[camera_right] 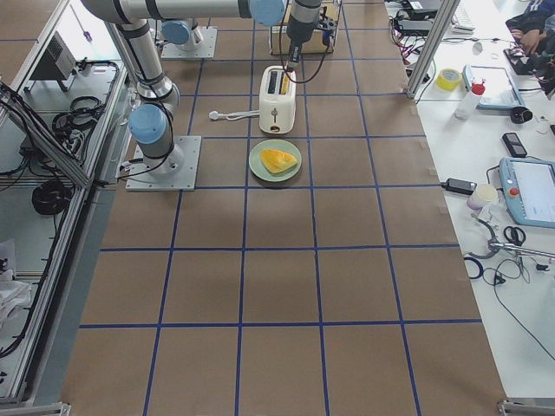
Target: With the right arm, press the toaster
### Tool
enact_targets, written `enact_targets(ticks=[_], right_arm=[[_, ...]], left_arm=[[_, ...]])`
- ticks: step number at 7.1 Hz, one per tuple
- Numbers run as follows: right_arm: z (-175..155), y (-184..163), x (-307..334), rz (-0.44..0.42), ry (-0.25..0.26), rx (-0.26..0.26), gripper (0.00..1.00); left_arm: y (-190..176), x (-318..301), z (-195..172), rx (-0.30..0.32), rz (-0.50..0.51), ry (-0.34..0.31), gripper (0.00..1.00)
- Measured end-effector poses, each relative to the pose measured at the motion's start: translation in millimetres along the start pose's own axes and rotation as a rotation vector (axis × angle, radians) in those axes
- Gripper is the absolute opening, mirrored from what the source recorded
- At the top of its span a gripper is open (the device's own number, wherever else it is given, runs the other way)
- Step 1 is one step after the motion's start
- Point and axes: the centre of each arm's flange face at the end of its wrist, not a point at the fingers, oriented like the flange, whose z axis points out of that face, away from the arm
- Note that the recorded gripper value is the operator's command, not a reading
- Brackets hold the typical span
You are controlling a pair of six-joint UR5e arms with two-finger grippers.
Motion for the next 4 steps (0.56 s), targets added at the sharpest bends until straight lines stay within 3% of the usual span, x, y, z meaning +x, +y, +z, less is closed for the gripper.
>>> enact_targets(ticks=[1,2,4], right_arm=[[-4.3,-0.2,-5.3,-0.004,0.02,0.028,0.89],[-9.4,-3.3,-8.0,-0.007,0.025,0.072,1.0],[-23.5,-15.8,-11.3,-0.014,0.008,0.212,1.0]], left_arm=[[0.0,0.0,0.0,0.0,0.0,0.0,1.0],[0.0,0.0,0.0,0.0,0.0,0.0,1.0],[0.0,0.0,0.0,0.0,0.0,0.0,1.0]])
